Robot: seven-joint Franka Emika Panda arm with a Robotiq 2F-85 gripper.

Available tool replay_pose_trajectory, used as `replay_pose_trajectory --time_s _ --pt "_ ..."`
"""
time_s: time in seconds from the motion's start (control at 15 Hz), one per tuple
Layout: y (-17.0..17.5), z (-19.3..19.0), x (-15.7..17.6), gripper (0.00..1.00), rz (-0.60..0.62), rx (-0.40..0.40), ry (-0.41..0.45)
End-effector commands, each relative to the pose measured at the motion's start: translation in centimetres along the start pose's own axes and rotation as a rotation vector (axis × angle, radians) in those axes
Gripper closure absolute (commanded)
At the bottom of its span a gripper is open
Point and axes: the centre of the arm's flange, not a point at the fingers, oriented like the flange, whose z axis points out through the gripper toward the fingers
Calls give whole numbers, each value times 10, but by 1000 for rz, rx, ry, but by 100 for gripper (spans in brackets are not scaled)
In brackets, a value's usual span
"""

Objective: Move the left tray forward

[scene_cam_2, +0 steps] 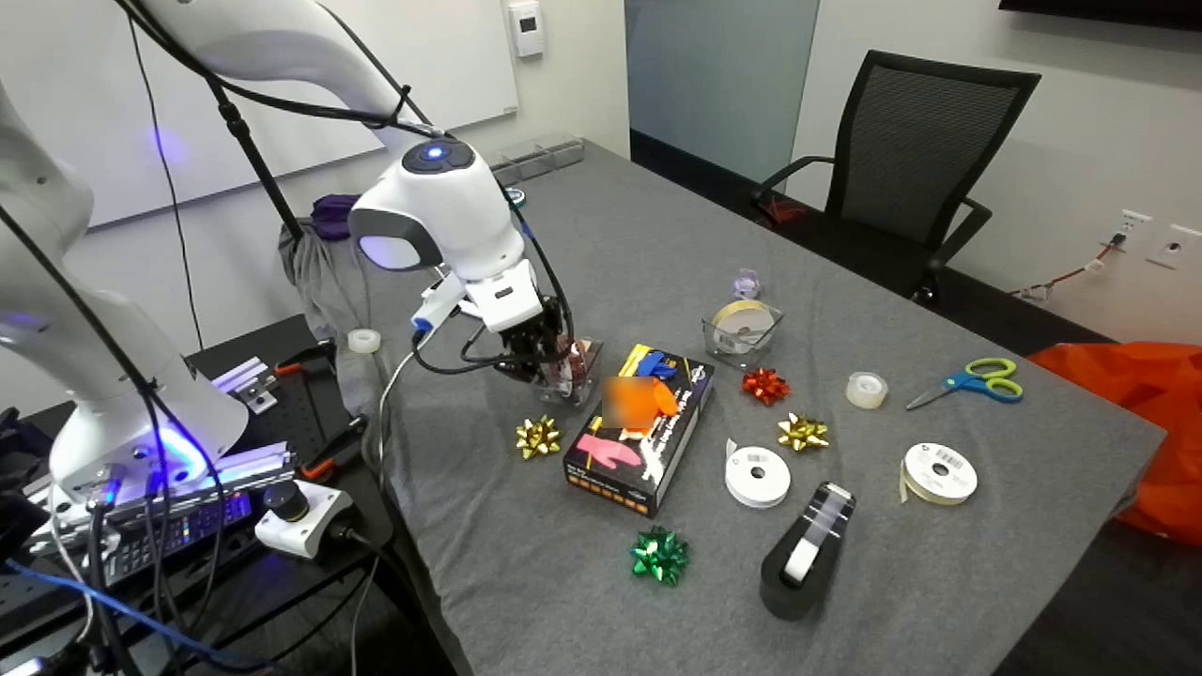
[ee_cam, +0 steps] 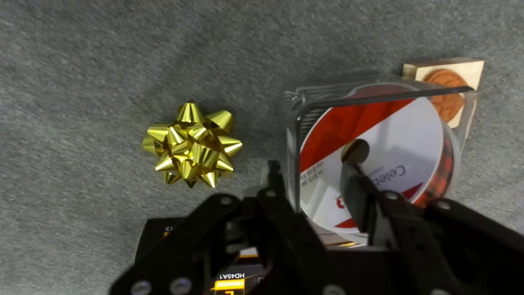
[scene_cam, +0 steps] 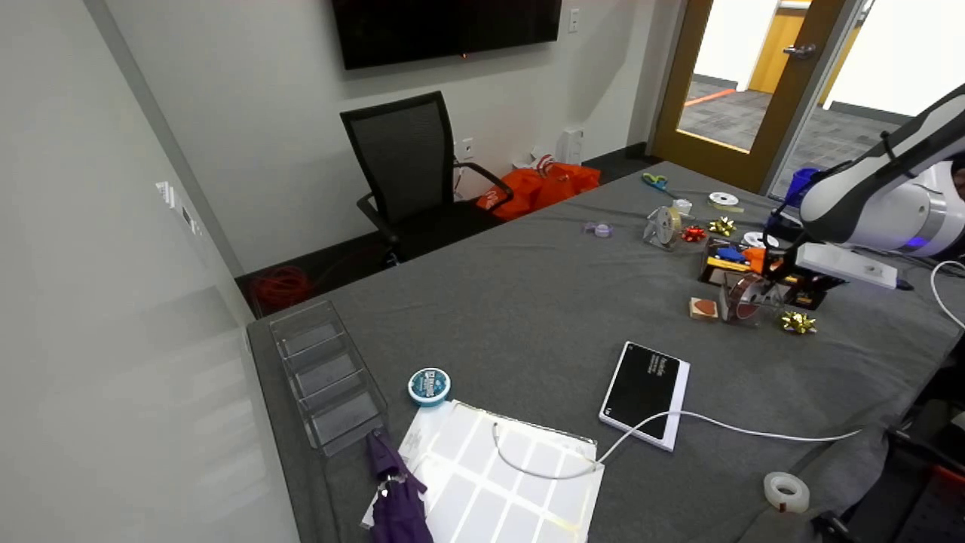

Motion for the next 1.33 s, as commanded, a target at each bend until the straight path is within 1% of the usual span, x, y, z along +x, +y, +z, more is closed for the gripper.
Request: replay_pose_trajectory --time_s 0.0,0.2,0.27,0.33,0.73,1.0,1.27 --pt "-16 -2 8 25 30 8 0" --pt "-23 -12 10 3 48 1 2" --pt "-22 -16 10 1 47 -3 -1" --pt "-22 -18 10 0 42 -10 0" --pt "-3 -22 19 0 0 -52 6" --pt "1 -36 19 0 12 -86 -9" --pt "-7 -55 9 0 71 -193 -47"
